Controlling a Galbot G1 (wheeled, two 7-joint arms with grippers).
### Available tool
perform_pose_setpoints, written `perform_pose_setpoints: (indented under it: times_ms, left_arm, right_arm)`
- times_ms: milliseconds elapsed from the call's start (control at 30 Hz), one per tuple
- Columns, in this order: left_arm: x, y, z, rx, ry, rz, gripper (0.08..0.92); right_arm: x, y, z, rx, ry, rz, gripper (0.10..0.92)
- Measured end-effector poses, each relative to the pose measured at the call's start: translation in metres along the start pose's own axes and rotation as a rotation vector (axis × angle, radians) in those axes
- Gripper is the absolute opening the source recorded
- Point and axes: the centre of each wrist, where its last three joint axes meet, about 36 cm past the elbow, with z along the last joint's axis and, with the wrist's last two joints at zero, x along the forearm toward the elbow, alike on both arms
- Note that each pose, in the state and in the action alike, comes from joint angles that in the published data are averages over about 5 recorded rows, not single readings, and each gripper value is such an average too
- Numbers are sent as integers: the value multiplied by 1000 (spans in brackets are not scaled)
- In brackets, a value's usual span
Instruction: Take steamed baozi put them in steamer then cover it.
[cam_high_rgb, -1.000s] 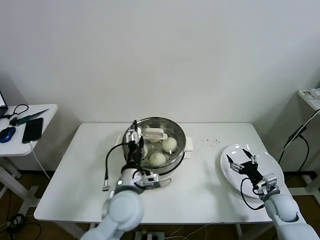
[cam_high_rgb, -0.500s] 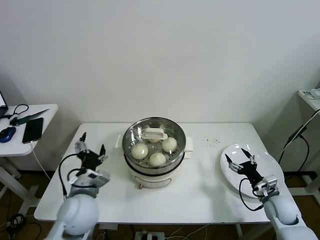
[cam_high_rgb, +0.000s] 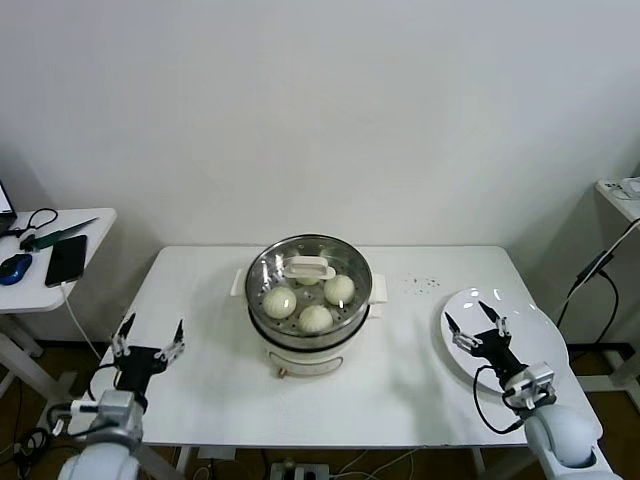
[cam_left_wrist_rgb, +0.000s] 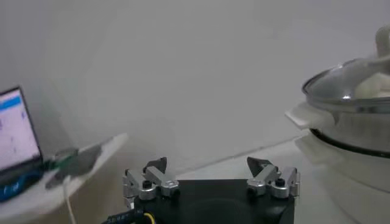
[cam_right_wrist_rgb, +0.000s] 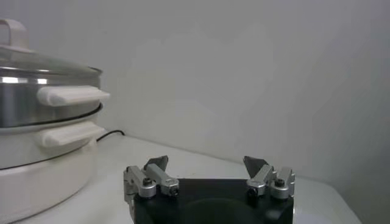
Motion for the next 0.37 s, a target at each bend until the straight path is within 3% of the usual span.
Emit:
perform_pose_setpoints:
  times_ms: [367]
  left_arm:
    - [22, 4, 25, 139, -32, -18, 823]
  right_arm:
    - [6, 10, -1, -17, -13, 10, 823]
